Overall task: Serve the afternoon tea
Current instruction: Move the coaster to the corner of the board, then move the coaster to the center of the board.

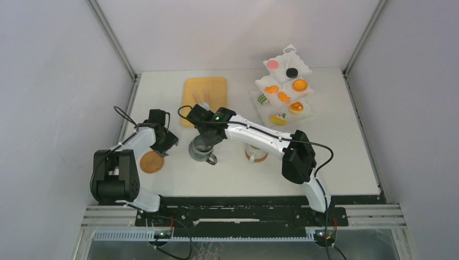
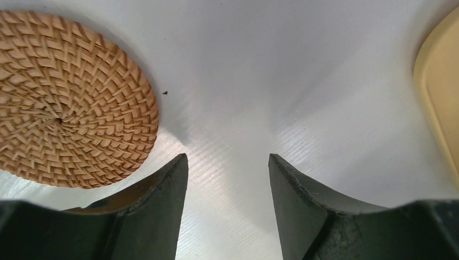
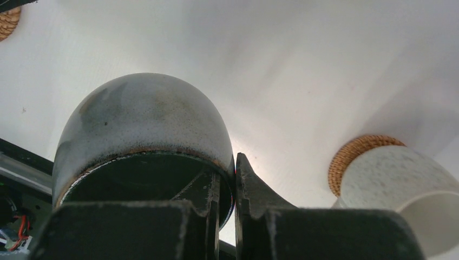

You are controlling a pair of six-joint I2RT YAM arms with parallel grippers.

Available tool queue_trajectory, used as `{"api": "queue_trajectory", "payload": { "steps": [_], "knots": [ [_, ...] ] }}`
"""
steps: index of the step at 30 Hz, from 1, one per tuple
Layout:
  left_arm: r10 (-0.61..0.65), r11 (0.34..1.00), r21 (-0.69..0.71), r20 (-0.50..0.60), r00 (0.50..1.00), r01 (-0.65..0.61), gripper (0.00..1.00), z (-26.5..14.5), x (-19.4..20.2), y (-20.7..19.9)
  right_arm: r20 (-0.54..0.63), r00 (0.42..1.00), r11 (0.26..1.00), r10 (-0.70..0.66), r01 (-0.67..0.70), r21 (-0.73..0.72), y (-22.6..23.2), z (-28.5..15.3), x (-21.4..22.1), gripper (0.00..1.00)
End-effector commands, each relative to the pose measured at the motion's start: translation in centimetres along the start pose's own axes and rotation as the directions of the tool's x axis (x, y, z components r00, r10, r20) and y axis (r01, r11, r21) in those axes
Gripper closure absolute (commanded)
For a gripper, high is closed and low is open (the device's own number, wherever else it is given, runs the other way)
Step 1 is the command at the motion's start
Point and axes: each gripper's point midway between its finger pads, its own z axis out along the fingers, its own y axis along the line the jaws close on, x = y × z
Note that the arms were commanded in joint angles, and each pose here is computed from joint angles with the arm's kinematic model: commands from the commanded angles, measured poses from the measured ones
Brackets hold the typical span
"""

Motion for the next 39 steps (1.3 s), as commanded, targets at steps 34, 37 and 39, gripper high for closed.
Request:
{"api": "queue_trajectory", "payload": {
  "steps": [34,37,39],
  "knots": [
    [-0.27,0.96,-0.069,0.042,0.962,0.272,0.41,1.9,-0.1,6.7,0.171,0.984,0.997,0.044,-0.032,-0.068,-0.4,-7.9,-5.2,1.0],
    [-0.178,0.981,-0.072,0.048,0.983,0.181,0.43,1.4,0.3,5.6,0.17,0.984,0.997,0.051,-0.041,-0.059,-1.1,-8.0,-5.2,1.0],
    [-0.137,0.988,-0.072,0.041,0.99,0.14,0.43,1.2,0.7,4.7,0.169,0.984,0.997,0.058,-0.049,-0.053,-1.6,-8.2,-5.2,1.0]
  ]
}}
